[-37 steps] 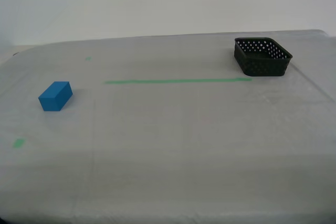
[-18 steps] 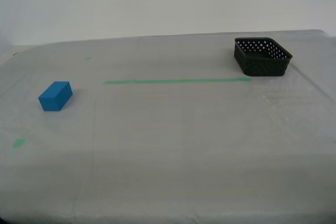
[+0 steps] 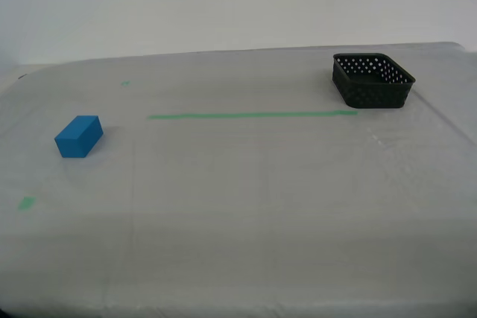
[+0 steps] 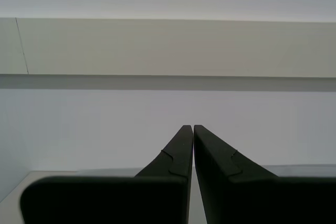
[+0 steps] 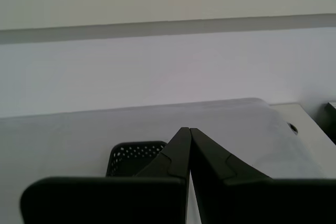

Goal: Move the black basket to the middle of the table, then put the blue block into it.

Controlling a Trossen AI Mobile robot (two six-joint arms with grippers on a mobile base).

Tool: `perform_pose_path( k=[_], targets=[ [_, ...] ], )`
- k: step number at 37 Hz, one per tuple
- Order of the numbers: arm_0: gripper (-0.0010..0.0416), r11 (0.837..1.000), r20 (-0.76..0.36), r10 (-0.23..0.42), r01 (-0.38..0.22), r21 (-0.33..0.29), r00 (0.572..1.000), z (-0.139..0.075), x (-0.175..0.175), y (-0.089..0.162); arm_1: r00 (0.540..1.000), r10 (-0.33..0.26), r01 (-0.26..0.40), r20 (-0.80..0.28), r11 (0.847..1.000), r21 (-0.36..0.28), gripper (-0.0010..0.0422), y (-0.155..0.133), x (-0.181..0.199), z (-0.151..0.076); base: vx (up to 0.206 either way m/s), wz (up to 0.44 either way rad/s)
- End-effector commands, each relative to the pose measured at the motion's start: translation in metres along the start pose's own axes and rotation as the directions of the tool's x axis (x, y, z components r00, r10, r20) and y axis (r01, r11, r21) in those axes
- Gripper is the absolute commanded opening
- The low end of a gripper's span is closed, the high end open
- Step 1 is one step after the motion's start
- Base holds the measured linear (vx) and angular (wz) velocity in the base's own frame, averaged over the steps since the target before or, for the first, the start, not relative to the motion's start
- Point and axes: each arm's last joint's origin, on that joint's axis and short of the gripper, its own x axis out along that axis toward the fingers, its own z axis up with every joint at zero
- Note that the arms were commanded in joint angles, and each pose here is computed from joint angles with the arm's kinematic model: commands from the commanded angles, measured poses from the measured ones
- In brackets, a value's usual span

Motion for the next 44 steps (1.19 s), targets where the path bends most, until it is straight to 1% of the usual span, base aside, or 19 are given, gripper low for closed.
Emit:
perform_pose_path(
  k=[1,6,11,14,19,25,29,36,44],
  targets=[
    [0.0000,1.000,-0.040,-0.012,0.011,-0.026,0.999,0.009,-0.002,-0.002,1.000,0.000,0.000,0.005,1.000,0.001,0.0000,0.000,0.000,0.001,0.000,0.000],
    [0.0000,0.999,-0.069,-0.013,0.011,-0.035,0.998,0.019,-0.008,-0.002,1.000,0.000,0.000,0.005,1.000,0.001,0.0000,0.000,0.000,0.001,0.000,0.000],
    [0.0000,0.999,-0.091,-0.013,0.010,-0.034,0.996,0.025,-0.012,-0.002,1.000,0.000,0.000,0.004,1.000,0.001,0.0000,0.000,0.000,0.001,0.000,0.000],
    [0.0000,0.999,-0.125,-0.012,0.008,-0.035,0.992,0.028,-0.015,-0.002,1.000,0.000,0.000,0.005,1.000,0.001,0.0000,0.000,0.000,0.001,0.000,0.000],
    [0.0000,0.999,-0.214,-0.002,-0.006,-0.034,0.977,0.034,-0.012,-0.002,1.000,0.000,0.000,0.005,1.000,0.001,0.0000,0.000,0.000,0.001,0.000,0.000],
    [0.0000,0.999,-0.355,0.025,-0.036,-0.025,0.934,0.040,-0.001,-0.001,1.000,0.000,0.000,0.005,1.000,0.001,0.0000,0.000,0.000,0.001,0.000,0.000],
    [0.0000,0.999,-0.435,0.033,-0.042,-0.012,0.900,0.042,0.009,0.000,1.000,0.000,0.000,0.004,1.000,0.001,0.0000,0.000,0.000,0.001,0.000,0.000],
    [0.0000,0.998,-0.526,0.068,-0.064,0.025,0.848,0.042,0.024,0.001,1.000,0.000,0.000,0.004,1.000,0.001,0.0000,0.000,0.000,0.001,0.000,0.000],
    [0.0000,0.997,-0.625,0.074,-0.067,0.036,0.777,0.045,0.036,0.002,1.000,0.000,0.000,0.004,1.000,0.001,0.0000,0.000,0.000,0.001,0.000,0.000]
  ],
)
